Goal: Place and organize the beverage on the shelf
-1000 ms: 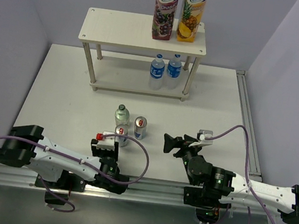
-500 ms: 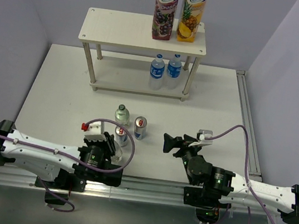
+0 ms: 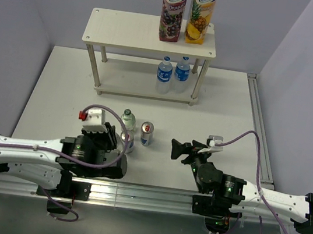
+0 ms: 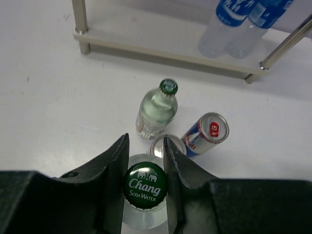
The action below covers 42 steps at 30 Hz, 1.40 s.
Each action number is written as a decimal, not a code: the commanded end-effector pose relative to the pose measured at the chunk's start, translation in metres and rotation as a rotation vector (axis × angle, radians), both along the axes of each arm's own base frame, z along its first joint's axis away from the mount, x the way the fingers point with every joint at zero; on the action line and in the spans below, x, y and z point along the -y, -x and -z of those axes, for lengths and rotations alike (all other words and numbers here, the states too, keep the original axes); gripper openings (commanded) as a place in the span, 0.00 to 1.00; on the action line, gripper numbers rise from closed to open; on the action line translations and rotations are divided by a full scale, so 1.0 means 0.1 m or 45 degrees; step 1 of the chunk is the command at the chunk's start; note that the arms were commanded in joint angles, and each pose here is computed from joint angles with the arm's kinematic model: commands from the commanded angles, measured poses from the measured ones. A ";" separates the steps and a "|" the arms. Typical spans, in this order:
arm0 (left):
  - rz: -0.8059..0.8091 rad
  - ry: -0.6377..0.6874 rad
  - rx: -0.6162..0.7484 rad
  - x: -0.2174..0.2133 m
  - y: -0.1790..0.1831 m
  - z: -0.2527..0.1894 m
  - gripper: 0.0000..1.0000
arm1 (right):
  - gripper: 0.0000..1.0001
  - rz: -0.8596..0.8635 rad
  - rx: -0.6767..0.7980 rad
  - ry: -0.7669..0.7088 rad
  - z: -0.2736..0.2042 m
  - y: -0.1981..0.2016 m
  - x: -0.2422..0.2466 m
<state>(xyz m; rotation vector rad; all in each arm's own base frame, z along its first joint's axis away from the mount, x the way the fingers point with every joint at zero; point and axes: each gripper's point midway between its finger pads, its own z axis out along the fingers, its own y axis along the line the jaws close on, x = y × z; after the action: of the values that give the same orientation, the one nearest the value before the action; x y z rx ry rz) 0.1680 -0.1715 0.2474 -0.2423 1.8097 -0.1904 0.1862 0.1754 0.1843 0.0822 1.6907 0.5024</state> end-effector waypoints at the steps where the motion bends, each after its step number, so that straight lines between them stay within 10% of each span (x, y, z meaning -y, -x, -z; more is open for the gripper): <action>1: -0.045 -0.025 0.239 -0.21 -0.16 -0.82 0.00 | 1.00 0.024 0.014 -0.027 -0.01 -0.01 0.02; 32: -0.009 -0.169 0.632 -0.41 -1.68 -3.56 0.00 | 1.00 0.012 0.014 0.024 0.05 -0.01 -0.02; 42: -0.103 -0.194 0.670 -0.68 -2.30 -3.72 0.00 | 1.00 -0.004 0.014 0.025 0.07 0.00 -0.04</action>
<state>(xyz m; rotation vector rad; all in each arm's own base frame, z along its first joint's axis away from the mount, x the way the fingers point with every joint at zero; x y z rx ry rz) 0.4054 -0.1176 0.5663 -0.1078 1.4401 0.0377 0.1871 0.1781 0.1751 0.0474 1.6999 0.4681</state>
